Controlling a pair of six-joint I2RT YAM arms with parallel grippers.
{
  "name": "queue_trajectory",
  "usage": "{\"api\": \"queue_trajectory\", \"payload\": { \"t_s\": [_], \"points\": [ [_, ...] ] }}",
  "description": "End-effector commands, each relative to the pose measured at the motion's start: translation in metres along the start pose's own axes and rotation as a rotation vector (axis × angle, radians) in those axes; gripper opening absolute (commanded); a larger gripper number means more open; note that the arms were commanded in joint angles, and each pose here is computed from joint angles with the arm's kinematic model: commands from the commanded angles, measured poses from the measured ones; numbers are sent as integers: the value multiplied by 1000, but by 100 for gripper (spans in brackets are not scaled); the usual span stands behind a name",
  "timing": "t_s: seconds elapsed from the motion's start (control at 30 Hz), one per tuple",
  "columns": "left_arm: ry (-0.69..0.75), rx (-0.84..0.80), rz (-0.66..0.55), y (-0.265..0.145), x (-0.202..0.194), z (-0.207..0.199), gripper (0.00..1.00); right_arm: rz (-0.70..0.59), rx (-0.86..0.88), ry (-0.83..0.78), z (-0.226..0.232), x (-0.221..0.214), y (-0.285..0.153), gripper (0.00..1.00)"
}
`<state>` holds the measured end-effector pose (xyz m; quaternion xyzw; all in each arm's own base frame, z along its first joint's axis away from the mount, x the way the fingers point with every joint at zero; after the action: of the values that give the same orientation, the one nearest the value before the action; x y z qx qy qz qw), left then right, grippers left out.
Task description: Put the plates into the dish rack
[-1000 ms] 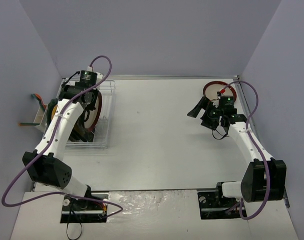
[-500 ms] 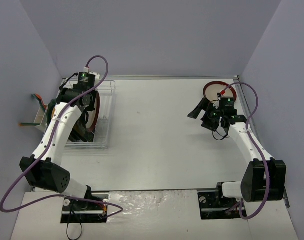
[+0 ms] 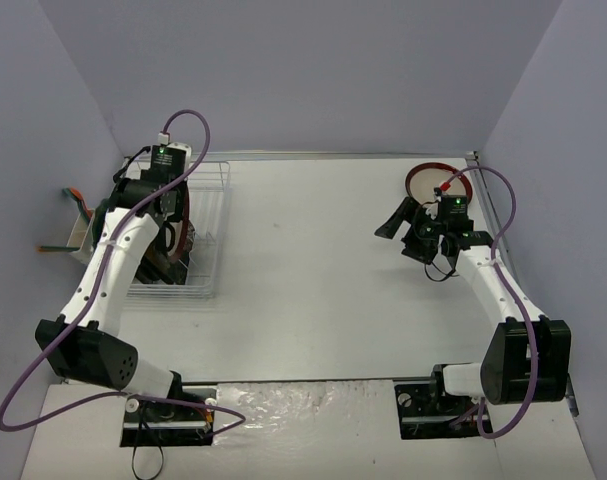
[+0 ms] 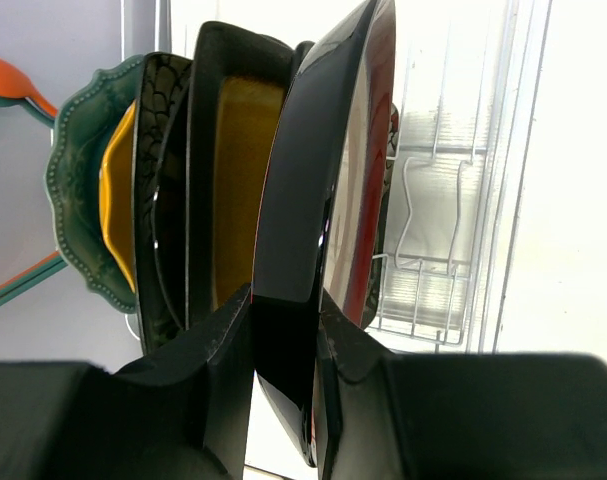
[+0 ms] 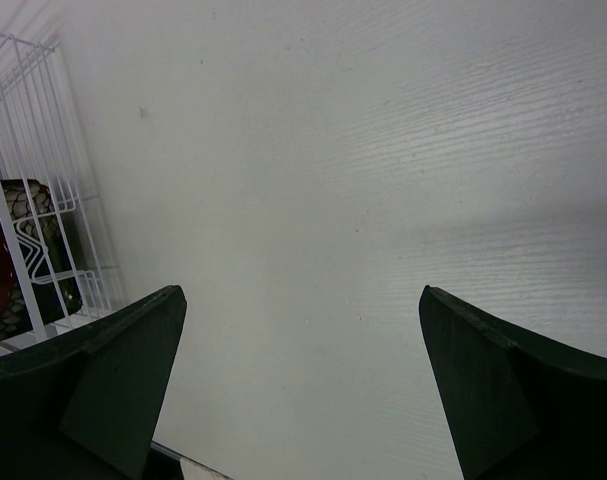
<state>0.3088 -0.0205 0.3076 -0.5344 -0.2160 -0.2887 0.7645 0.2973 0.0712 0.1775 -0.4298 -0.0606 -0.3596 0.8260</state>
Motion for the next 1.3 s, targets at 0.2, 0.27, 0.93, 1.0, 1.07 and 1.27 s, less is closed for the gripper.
{"api": "queue_trajectory", "payload": {
  "t_s": [0.2, 0.27, 0.93, 1.0, 1.07, 1.27],
  "points": [
    [-88, 28, -208, -27, 30, 17, 0, -9, 24, -16, 1, 4, 1, 100],
    [-87, 19, -194, -20, 27, 14, 0, -8, 22, -15, 0, 3, 1, 100],
    [-68, -6, -85, 30, 6, -10, 0, -10, 8, -9, -4, 3, 1, 100],
    [-71, -7, -76, 32, 4, -10, 0, -12, 6, -9, -5, 3, 1, 100],
    [-75, -9, -71, 34, 3, -11, 0, -16, 4, -7, -5, 3, 1, 100],
    [-82, -16, -62, 38, -4, -14, 11, -28, -7, -3, -6, 4, 0, 100]
  ]
}}
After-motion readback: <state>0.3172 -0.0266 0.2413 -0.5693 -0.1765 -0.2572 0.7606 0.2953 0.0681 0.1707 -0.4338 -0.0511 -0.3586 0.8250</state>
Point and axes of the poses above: each gripper's point midway between its finger pads, its own y axis out along the fingers, its own z axis along the line the jaws close on, x = y × z, the point moved 6 cm from there along -y, back along the fingers, and after that the axes turned 1 degree about y, right-handed, at the moved point
